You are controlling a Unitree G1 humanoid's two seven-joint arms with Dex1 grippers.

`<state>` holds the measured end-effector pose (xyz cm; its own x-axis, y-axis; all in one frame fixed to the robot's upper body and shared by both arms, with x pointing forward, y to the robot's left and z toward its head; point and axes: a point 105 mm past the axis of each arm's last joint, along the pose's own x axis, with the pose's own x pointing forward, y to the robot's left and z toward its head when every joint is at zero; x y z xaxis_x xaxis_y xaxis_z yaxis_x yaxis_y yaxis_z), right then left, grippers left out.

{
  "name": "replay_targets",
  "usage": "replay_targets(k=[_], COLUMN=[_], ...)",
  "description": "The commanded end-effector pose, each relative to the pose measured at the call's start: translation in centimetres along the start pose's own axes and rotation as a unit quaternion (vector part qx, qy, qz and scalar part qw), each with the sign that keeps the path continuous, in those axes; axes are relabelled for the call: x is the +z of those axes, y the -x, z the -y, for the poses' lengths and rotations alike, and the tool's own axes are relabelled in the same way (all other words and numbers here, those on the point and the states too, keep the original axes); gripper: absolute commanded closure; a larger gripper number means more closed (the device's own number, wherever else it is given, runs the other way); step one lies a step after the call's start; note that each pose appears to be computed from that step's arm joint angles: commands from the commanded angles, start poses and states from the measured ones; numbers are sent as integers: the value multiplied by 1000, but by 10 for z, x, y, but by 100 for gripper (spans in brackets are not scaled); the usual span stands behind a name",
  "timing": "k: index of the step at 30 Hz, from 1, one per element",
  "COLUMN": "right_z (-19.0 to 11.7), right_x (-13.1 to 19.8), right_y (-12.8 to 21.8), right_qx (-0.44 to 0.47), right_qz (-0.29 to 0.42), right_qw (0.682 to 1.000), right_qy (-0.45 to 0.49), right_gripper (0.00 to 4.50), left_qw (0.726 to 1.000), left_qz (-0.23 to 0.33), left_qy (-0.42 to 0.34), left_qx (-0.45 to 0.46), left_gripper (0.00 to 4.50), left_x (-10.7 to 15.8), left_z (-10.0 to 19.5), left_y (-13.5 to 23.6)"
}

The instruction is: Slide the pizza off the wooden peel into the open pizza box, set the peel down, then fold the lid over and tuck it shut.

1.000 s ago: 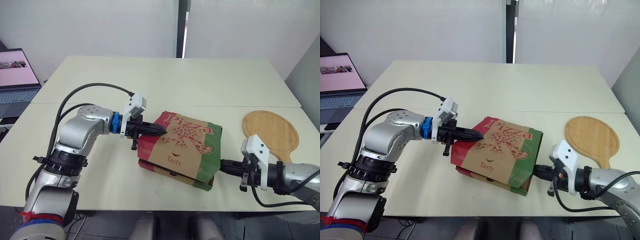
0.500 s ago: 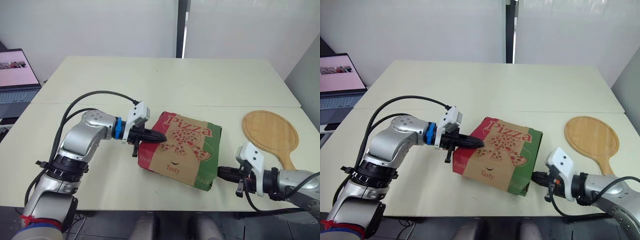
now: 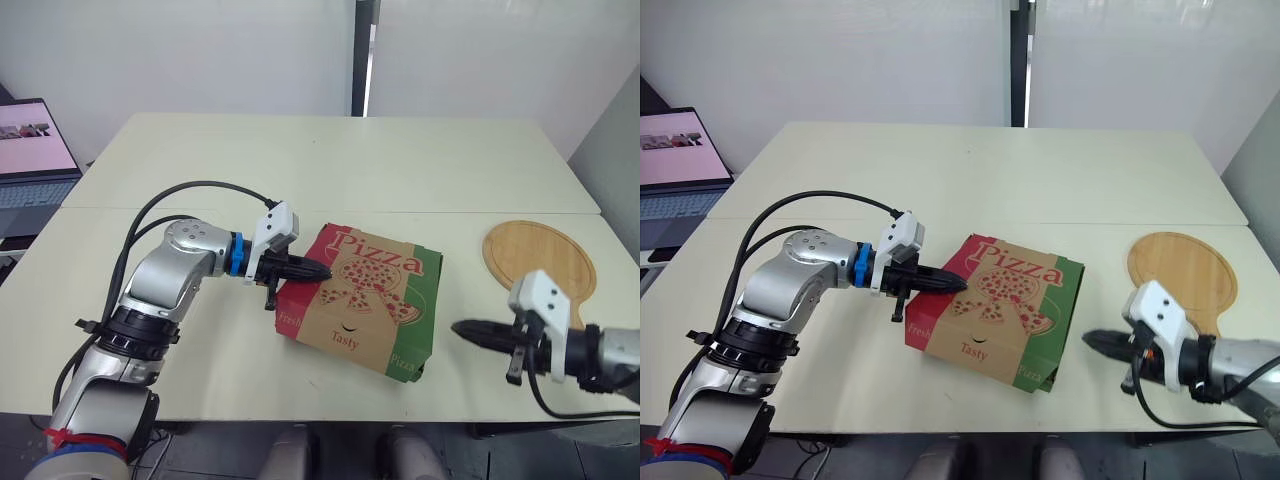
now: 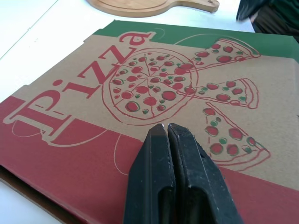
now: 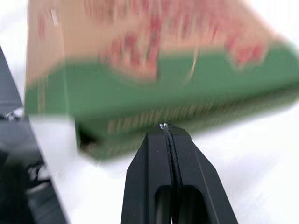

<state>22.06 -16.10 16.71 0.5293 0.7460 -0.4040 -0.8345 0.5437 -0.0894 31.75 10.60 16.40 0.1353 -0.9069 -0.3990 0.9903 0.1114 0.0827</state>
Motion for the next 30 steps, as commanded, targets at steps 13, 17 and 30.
replay_targets(k=[13, 17, 30], right_z=[-16, -14, -16], right_x=[19, 18, 17], right_y=[-60, -61, -62], right_qx=[68, 73, 85], right_qz=[32, 26, 23], right_qw=[997, 996, 995], right_qy=[37, 45, 53], right_gripper=[450, 450, 450], left_qw=[998, 994, 997], left_qz=[33, -31, -65], left_qy=[-15, -37, -28], left_qx=[43, 94, 32], left_gripper=[444, 444, 444], left_x=[29, 14, -11], left_z=[-10, -26, -4], left_y=[36, 69, 44])
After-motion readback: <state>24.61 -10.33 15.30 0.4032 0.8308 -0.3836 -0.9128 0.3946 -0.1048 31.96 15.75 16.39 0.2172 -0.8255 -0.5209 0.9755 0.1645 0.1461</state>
